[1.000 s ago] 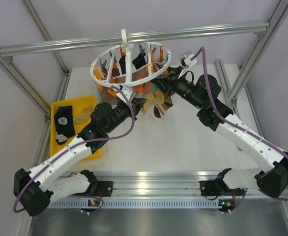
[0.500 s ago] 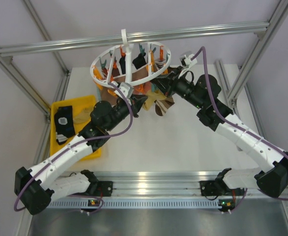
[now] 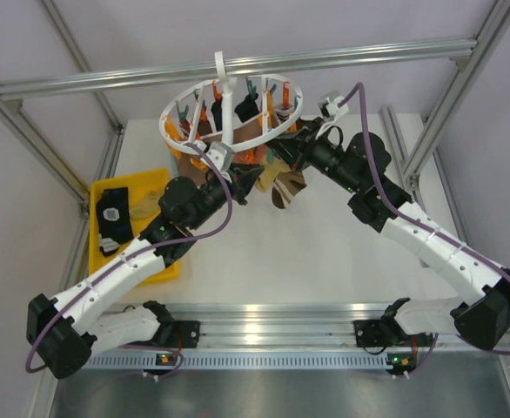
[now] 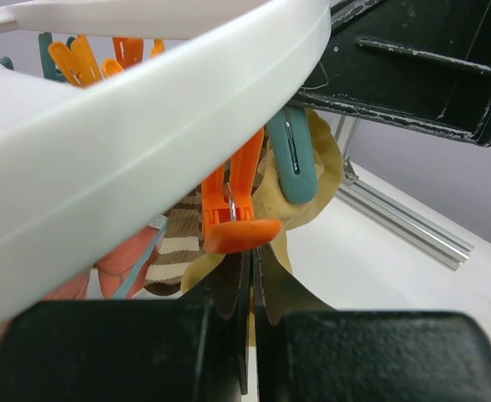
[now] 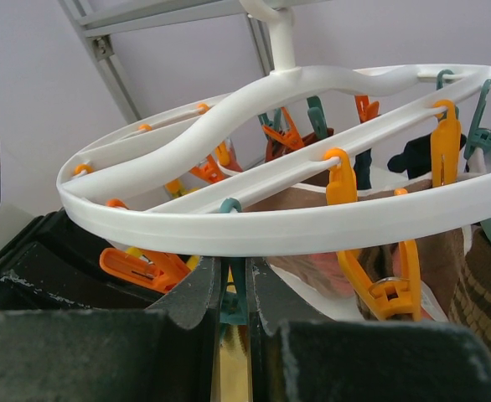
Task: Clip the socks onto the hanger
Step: Clamp the sock onto the hanger.
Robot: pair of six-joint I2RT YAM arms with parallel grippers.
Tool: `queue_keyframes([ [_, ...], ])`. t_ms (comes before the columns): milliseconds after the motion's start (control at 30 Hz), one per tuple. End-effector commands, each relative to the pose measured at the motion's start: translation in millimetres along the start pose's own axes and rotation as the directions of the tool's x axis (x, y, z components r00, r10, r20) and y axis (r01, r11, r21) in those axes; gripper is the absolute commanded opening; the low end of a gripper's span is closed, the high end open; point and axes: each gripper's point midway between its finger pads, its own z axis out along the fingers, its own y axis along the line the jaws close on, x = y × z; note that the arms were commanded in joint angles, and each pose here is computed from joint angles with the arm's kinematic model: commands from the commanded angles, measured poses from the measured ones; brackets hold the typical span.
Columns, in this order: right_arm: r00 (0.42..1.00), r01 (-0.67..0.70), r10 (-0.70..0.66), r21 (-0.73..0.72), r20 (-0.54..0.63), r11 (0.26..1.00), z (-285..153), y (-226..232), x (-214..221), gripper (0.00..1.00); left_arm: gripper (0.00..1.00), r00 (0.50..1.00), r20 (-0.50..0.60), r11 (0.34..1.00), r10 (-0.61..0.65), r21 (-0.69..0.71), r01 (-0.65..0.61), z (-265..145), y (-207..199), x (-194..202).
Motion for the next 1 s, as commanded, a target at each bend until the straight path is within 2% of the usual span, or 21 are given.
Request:
queue_keyframes([
  [0,0.995,-0.057,0.056,-0.008,-0.088,0.998,1.2,-1.7,27.9,0.0,0.0,0.991,0.131,0.999,-0.034,0.046,0.028,6.7,-12.1,-45.4],
  [267,0.994,-0.058,0.056,-0.018,-0.094,0.998,0.9,0.1,28.4,0.01,0.0,0.987,0.147,0.997,-0.056,0.069,0.046,8.2,-17.1,-54.7],
  [400,0.994,-0.059,0.057,-0.021,-0.098,0.998,-0.2,0.8,29.5,0.15,0.0,0.987,0.154,0.996,-0.055,0.076,0.044,8.5,-18.7,-58.6],
  [700,0.994,-0.057,0.054,-0.032,-0.091,0.998,-1.9,4.4,23.8,0.37,0.0,0.987,0.156,0.996,-0.041,0.085,0.028,11.1,-20.5,-63.4],
  [967,0.995,-0.057,0.054,-0.041,-0.085,0.998,-2.9,6.8,19.2,0.47,0.0,0.989,0.142,0.996,-0.031,0.092,0.018,12.0,-21.3,-59.0],
])
